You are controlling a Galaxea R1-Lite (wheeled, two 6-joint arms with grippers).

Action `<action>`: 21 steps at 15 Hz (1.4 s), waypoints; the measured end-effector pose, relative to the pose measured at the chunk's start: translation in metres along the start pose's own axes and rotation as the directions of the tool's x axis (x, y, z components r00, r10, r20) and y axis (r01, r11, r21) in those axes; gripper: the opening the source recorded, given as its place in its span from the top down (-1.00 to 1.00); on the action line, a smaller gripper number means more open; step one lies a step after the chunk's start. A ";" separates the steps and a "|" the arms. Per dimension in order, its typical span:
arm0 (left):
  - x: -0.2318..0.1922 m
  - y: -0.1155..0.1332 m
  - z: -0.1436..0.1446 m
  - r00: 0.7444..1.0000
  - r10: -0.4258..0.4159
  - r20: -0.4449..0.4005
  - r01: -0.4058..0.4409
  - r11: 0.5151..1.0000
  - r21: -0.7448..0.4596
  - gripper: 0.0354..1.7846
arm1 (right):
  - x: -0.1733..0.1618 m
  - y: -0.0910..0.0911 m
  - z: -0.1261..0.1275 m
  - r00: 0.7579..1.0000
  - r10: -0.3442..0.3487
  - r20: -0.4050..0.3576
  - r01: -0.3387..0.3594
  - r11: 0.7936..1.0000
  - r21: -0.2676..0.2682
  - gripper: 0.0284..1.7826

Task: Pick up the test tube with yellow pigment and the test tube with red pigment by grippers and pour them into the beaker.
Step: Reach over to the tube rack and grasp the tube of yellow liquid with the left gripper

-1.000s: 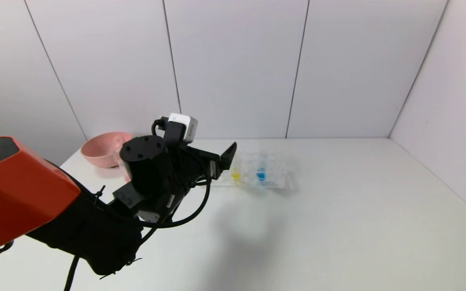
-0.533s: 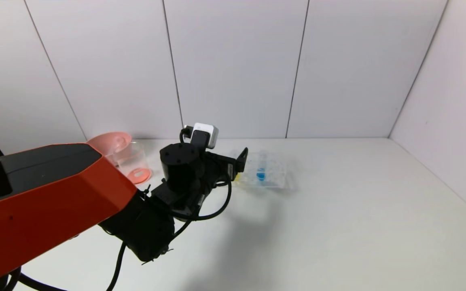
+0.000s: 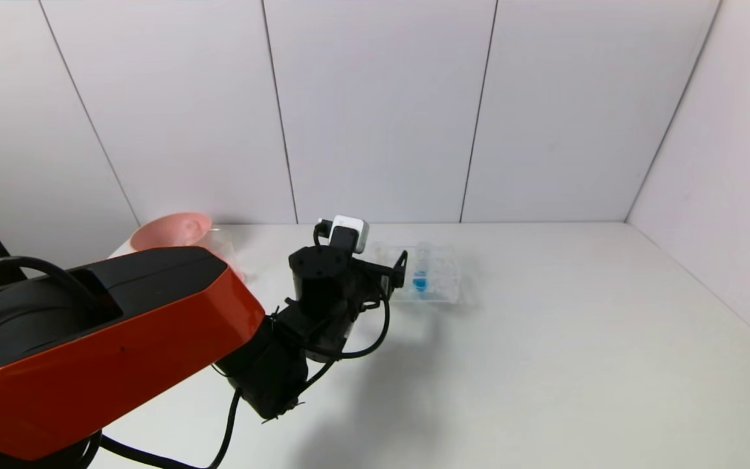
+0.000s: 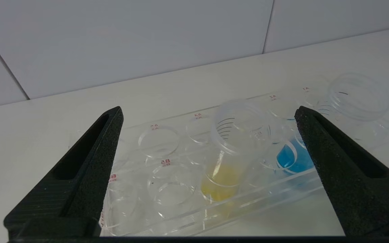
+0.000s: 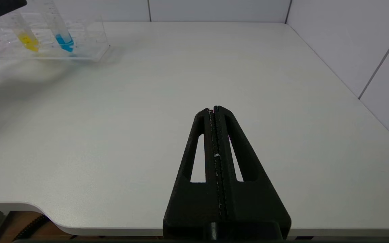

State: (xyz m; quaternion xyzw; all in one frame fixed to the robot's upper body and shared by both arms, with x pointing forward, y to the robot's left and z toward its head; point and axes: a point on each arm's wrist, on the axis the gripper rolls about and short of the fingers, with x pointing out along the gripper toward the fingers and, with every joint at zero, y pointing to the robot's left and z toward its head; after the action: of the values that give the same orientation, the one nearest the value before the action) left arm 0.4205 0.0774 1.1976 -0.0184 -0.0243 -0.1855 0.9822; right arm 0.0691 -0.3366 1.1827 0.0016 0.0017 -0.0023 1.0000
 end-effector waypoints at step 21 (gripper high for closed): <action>0.011 -0.005 -0.016 1.000 0.011 -0.027 -0.011 1.000 0.000 0.36 | 0.000 0.000 0.000 1.000 0.000 0.000 0.000 1.000 0.000 0.91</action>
State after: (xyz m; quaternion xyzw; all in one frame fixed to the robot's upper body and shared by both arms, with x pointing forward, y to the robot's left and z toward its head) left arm 0.4293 0.0676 1.1821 -0.0162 -0.0110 -0.1803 0.9834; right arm 0.0691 -0.3366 1.1827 0.0016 0.0017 -0.0023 1.0000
